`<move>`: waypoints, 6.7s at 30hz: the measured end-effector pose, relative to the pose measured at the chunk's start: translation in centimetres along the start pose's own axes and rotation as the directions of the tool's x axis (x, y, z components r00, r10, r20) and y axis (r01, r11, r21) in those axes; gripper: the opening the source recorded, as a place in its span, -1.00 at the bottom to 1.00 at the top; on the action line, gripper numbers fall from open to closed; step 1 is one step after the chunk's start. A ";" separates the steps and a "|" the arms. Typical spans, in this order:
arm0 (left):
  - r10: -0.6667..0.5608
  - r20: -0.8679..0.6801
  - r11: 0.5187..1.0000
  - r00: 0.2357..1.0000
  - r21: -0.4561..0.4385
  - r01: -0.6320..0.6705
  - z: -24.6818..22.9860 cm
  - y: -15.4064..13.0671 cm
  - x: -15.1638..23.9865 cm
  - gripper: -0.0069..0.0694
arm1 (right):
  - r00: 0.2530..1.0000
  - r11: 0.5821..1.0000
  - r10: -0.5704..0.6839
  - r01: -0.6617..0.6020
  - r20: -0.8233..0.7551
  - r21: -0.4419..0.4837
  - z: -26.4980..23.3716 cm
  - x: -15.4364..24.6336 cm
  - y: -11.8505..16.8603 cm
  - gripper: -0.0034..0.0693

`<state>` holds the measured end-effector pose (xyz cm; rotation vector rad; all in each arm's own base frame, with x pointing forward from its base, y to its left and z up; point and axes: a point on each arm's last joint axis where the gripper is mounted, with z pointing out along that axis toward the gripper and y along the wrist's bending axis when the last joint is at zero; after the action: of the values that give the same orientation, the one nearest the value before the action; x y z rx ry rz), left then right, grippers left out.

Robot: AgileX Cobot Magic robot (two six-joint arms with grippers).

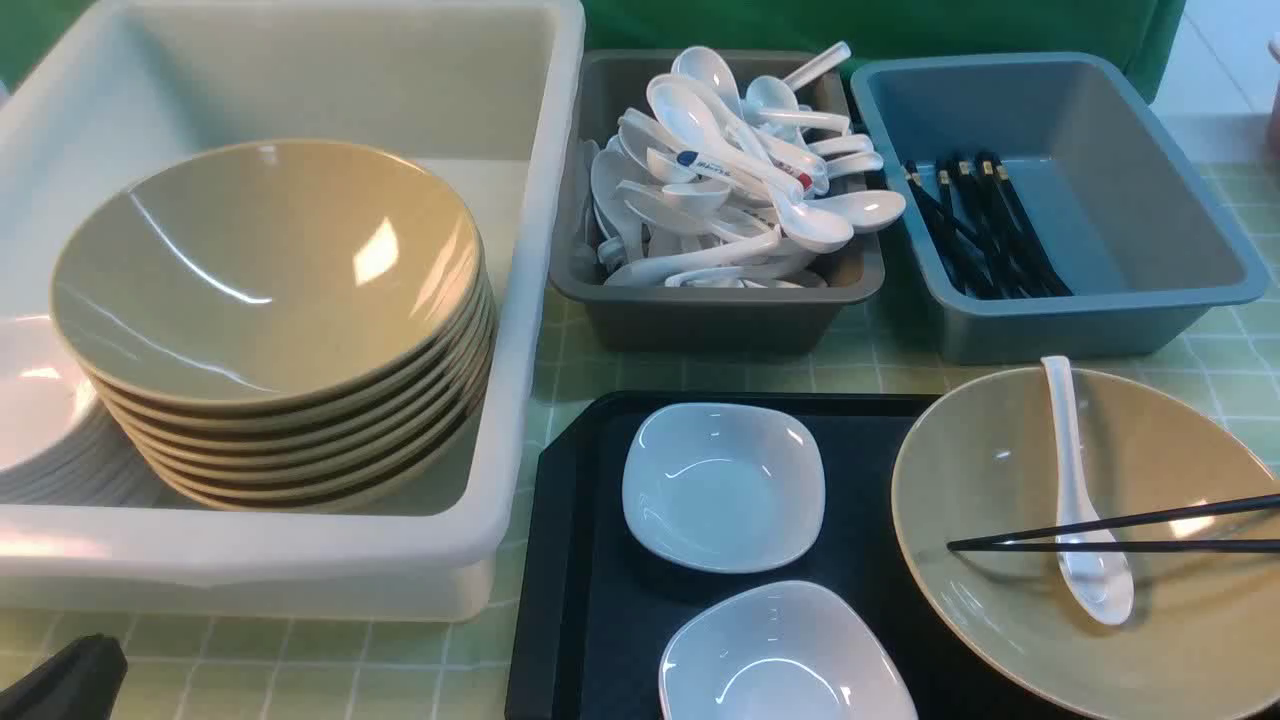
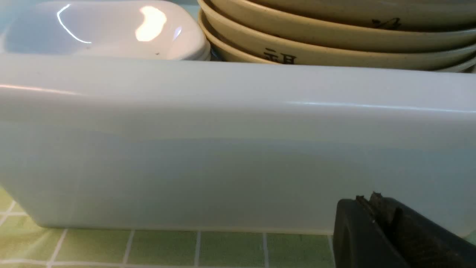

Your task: On green table put chopsticks spoon bowls plates into blue grey white boxes.

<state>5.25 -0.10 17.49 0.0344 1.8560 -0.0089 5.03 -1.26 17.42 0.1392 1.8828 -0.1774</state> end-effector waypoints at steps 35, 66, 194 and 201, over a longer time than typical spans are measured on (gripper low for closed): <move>-0.146 0.356 0.989 0.923 0.057 0.134 -0.5 0.0 -3.1 -0.82 | 0.994 1.000 0.005 -0.004 0.110 -0.014 0.1 -0.7 0.2 -0.26; -0.439 0.559 0.898 0.703 0.267 0.349 -5.0 0.2 -16.8 -0.82 | 0.720 0.931 0.363 -0.260 0.592 -0.255 -6.2 -20.3 -0.5 -0.26; 0.478 -0.276 0.326 0.834 0.937 0.123 7.7 -12.6 -18.7 -0.82 | 0.815 0.638 -0.260 -0.257 -0.518 -0.726 23.5 -22.0 7.1 0.55; 0.463 -0.298 0.533 0.835 0.846 0.007 5.4 -10.4 -20.3 -0.82 | 0.640 0.785 -0.448 -0.053 -0.625 -0.617 18.4 -16.7 9.1 0.54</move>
<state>15.81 -11.04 35.34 1.0661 2.1804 -0.7705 29.10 4.01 27.11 -0.5388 2.7043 0.3944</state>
